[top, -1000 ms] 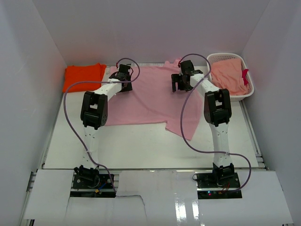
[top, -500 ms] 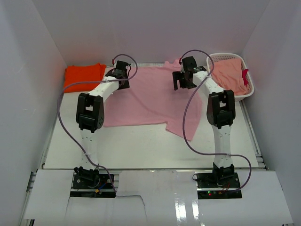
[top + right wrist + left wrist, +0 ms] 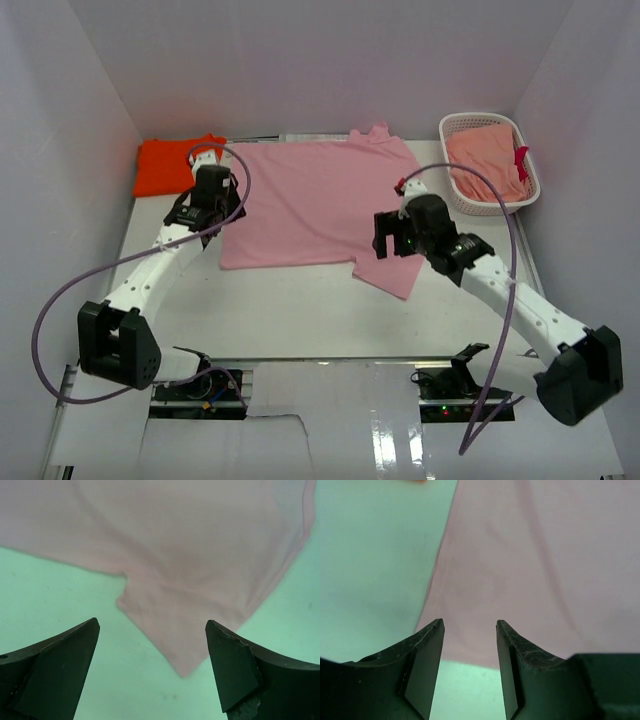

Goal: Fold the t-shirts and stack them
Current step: Flatten out the tshirt

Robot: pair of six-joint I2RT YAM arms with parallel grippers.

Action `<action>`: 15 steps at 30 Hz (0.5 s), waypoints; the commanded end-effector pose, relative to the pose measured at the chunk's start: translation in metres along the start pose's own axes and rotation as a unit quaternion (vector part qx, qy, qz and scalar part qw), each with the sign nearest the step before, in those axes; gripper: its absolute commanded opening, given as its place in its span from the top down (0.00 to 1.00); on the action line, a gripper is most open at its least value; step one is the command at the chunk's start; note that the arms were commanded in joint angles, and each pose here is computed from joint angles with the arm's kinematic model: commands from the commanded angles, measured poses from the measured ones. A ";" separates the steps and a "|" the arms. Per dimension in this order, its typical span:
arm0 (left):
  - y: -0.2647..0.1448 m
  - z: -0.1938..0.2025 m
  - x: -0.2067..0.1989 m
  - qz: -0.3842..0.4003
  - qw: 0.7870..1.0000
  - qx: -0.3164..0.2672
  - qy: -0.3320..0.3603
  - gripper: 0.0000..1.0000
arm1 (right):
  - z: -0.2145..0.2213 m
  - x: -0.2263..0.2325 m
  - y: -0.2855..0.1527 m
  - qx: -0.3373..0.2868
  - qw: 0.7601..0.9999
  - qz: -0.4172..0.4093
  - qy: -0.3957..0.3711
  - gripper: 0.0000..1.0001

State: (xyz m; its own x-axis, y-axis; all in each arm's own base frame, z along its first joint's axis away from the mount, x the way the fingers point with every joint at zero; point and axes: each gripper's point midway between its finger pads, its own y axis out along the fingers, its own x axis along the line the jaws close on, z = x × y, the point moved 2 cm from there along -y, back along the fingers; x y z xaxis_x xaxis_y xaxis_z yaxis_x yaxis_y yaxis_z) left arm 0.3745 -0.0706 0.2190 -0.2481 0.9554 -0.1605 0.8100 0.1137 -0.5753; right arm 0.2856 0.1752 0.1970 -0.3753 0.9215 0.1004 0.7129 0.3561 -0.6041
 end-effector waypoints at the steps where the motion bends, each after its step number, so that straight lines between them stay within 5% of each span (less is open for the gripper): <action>1: -0.007 0.060 0.027 -0.022 0.997 0.050 -0.058 0.43 | 0.047 -0.007 -0.015 0.002 0.997 0.000 0.073 0.06; 8: -0.047 0.067 0.041 0.016 0.992 -0.003 -0.125 0.47 | 0.095 -0.017 -0.045 0.020 0.991 0.018 0.129 0.03; 15: -0.032 0.106 0.051 -0.014 0.987 0.062 -0.148 0.50 | 0.119 0.002 -0.044 0.046 0.979 -0.034 0.196 0.00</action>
State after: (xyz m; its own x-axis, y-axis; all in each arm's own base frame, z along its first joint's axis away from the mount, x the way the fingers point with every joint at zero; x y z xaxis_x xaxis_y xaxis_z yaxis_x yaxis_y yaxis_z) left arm 0.2872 -0.0530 0.1692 -0.3767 0.8581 -0.3489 0.7864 0.0972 -0.6101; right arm 0.1915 0.1359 0.1340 -0.1913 0.9222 0.3361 0.6542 0.3750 -0.6568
